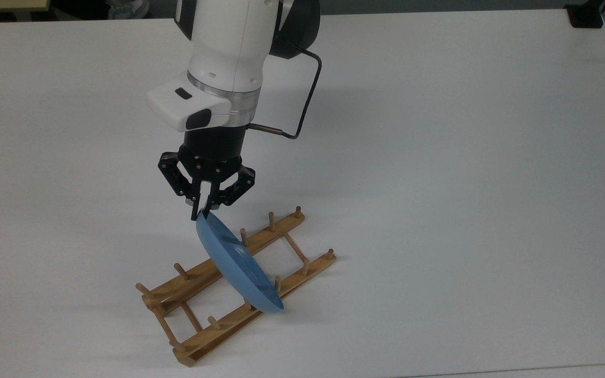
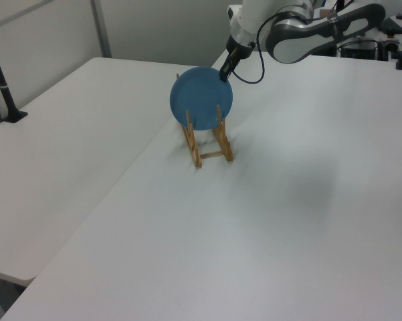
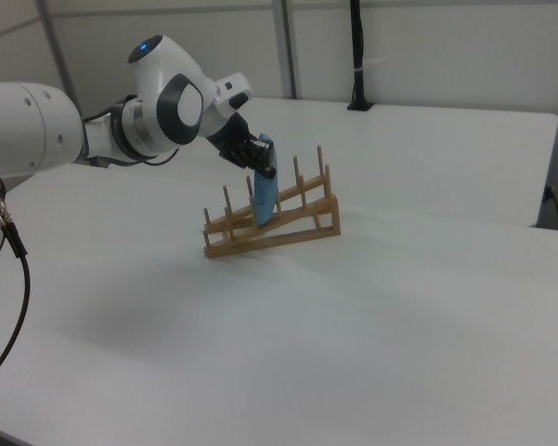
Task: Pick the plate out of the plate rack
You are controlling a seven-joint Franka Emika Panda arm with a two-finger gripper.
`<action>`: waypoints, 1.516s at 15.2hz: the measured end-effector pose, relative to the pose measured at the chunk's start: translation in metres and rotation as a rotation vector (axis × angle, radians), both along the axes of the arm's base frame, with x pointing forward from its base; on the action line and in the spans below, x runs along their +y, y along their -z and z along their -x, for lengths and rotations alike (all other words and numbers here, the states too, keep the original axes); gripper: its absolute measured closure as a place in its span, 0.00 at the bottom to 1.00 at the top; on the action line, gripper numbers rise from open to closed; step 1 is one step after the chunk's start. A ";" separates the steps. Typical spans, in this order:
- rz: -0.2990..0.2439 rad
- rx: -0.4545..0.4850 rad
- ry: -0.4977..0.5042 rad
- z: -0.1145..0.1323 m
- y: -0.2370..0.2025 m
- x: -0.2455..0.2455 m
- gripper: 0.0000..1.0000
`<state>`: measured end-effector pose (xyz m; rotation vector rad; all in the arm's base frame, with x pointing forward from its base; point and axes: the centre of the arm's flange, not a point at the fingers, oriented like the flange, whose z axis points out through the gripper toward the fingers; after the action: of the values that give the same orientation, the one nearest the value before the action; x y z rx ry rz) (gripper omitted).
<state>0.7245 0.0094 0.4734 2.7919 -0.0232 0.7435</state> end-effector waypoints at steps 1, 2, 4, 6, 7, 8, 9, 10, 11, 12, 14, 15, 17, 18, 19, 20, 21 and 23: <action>0.000 -0.006 0.004 0.000 -0.004 -0.003 0.89; 0.001 -0.015 0.009 0.001 -0.010 -0.007 0.90; 0.005 -0.035 0.017 0.002 -0.023 -0.013 0.93; 0.005 -0.052 0.019 0.004 -0.034 -0.015 0.93; 0.004 -0.060 0.019 0.006 -0.040 -0.015 0.93; 0.004 -0.068 0.019 0.007 -0.046 -0.015 0.93; 0.004 -0.076 0.019 0.009 -0.052 -0.015 0.93; 0.004 -0.086 0.019 0.011 -0.058 -0.015 0.93; 0.003 -0.097 0.020 0.013 -0.066 -0.015 0.93; 0.001 -0.108 0.021 0.015 -0.074 -0.014 0.93; -0.020 -0.089 0.035 0.021 -0.083 -0.010 0.93; -0.043 -0.066 0.041 0.024 -0.082 -0.004 0.93; -0.097 -0.015 0.041 0.027 -0.076 0.017 0.93; -0.120 0.023 0.040 0.029 -0.071 0.029 0.93; -0.139 0.066 0.041 0.033 -0.065 0.040 0.93; -0.157 0.110 0.042 0.036 -0.060 0.050 0.93; -0.169 0.154 0.044 0.040 -0.055 0.058 0.93; -0.181 0.264 0.039 0.051 -0.046 0.069 0.93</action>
<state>0.6734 0.0784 0.5195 3.0293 -0.1005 0.3750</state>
